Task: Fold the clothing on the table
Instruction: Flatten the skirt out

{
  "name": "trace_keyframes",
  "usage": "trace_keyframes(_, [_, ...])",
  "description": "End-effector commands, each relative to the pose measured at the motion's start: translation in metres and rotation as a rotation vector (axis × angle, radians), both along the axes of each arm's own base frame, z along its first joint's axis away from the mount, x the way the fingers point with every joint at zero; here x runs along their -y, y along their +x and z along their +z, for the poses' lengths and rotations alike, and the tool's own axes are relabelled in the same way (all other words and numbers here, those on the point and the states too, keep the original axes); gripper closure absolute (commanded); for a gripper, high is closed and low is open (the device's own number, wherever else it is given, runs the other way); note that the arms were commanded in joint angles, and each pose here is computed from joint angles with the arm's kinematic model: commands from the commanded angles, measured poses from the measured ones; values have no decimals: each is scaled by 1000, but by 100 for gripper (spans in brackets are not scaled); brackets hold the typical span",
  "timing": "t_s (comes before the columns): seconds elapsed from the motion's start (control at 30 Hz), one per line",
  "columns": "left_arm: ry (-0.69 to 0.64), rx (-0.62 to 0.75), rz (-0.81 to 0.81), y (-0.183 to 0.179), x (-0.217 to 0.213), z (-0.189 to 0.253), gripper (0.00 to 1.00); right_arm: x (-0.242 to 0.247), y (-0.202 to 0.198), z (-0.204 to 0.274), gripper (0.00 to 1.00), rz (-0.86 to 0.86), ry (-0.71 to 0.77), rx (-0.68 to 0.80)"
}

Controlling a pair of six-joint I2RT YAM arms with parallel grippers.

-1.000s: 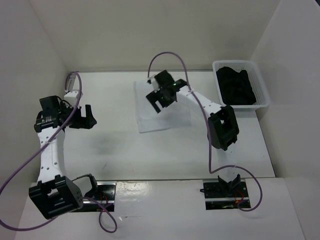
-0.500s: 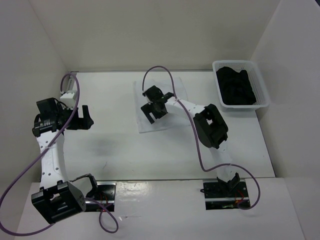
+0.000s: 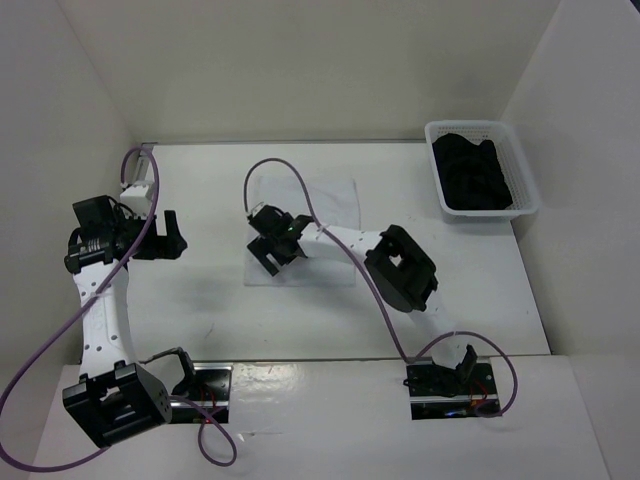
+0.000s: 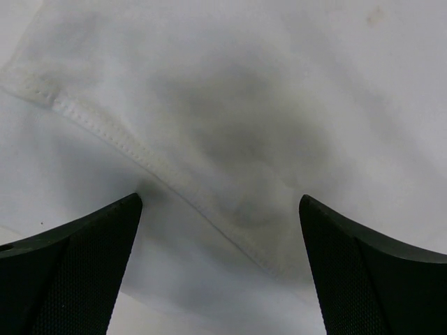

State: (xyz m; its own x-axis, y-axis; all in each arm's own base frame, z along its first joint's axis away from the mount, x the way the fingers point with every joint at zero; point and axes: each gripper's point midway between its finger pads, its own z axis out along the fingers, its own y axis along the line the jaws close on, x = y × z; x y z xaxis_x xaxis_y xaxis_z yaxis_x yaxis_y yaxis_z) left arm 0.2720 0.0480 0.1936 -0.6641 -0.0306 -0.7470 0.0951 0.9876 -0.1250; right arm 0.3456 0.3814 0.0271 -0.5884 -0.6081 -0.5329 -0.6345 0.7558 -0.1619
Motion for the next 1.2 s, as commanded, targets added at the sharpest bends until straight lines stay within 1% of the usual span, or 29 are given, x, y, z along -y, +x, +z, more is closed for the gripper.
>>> trace_keyframes(0.0, [-6, 29, 14, 2, -1, 7, 0, -16, -33, -11, 2, 16, 15, -41])
trace_keyframes(0.07, [-6, 29, 14, 2, -1, 7, 0, -24, -47, -12, 2, 51, 18, -65])
trace_keyframes(0.17, [-6, 29, 14, 2, -1, 7, 0, -31, -54, -7, 2, 74, 31, -81])
trace_keyframes(0.2, [-6, 29, 14, 2, -1, 7, 0, -32, -54, 2, 2, 74, 37, -77])
trace_keyframes(0.27, [-16, 22, 7, 3, 1, 4, 0, -36, -45, 38, 2, 99, 63, -13])
trace_keyframes(0.3, [-26, 23, -16, 4, 4, 3, 0, -37, -38, 56, 2, 101, 89, 14])
trace_keyframes(0.33, [-24, 14, -36, 5, 7, 0, 0, -35, -23, 92, 2, 91, 138, 63])
trace_keyframes(0.4, [-37, -29, -99, 11, 21, -12, 0, -26, -7, 125, 2, 64, 187, 83])
trace_keyframes(0.43, [-48, -39, -128, 15, 28, -13, 0, -24, 7, 151, 2, 53, 230, 118])
trace_keyframes(0.47, [-41, -63, -151, 17, 32, -20, 0, -2, 29, 164, 2, -4, 235, 132])
trace_keyframes(0.5, [-50, -116, -200, 20, 46, -34, 0, 8, 44, 174, 2, -26, 244, 156])
trace_keyframes(0.53, [-31, -126, -217, 25, 50, -38, 0, 33, 71, 185, 2, -90, 241, 196])
trace_keyframes(0.6, [-39, -175, -307, 31, 76, -52, 0, 60, 93, 195, 2, -147, 238, 228])
trace_keyframes(0.67, [-38, -192, -361, 37, 92, -57, 0, 104, 121, 196, 2, -245, 206, 255])
trace_keyframes(0.73, [-29, -209, -414, 46, 111, -66, 0, 131, 138, 197, 2, -306, 199, 274])
trace_keyframes(0.77, [-17, -209, -430, 50, 116, -68, 0, 142, 145, 190, 2, -339, 192, 264])
trace_keyframes(0.8, [-27, -240, -442, 51, 124, -78, 0, 165, 157, 185, 2, -386, 180, 262])
trace_keyframes(0.83, [-14, -235, -476, 54, 136, -82, 0, 176, 161, 172, 2, -406, 161, 242])
trace_keyframes(0.87, [-20, -258, -488, 55, 142, -91, 0, 190, 170, 169, 2, -446, 164, 243])
trace_keyframes(0.9, [-16, -245, -505, 60, 148, -93, 0, 196, 173, 164, 2, -457, 157, 236])
trace_keyframes(0.93, [-13, -262, -522, 56, 157, -101, 1, 199, 173, 153, 2, -460, 149, 214])
trace_keyframes(0.97, [-6, -283, -525, 55, 159, -111, 1, 199, 173, 153, 2, -460, 149, 213])
trace_keyframes(1.1, [5, -280, -511, 63, 164, -119, 2, 206, 177, 139, 2, -458, 120, 196])
trace_keyframes(1.17, [-2, -315, -513, 59, 168, -131, 2, 205, 178, 128, 2, -458, 109, 180])
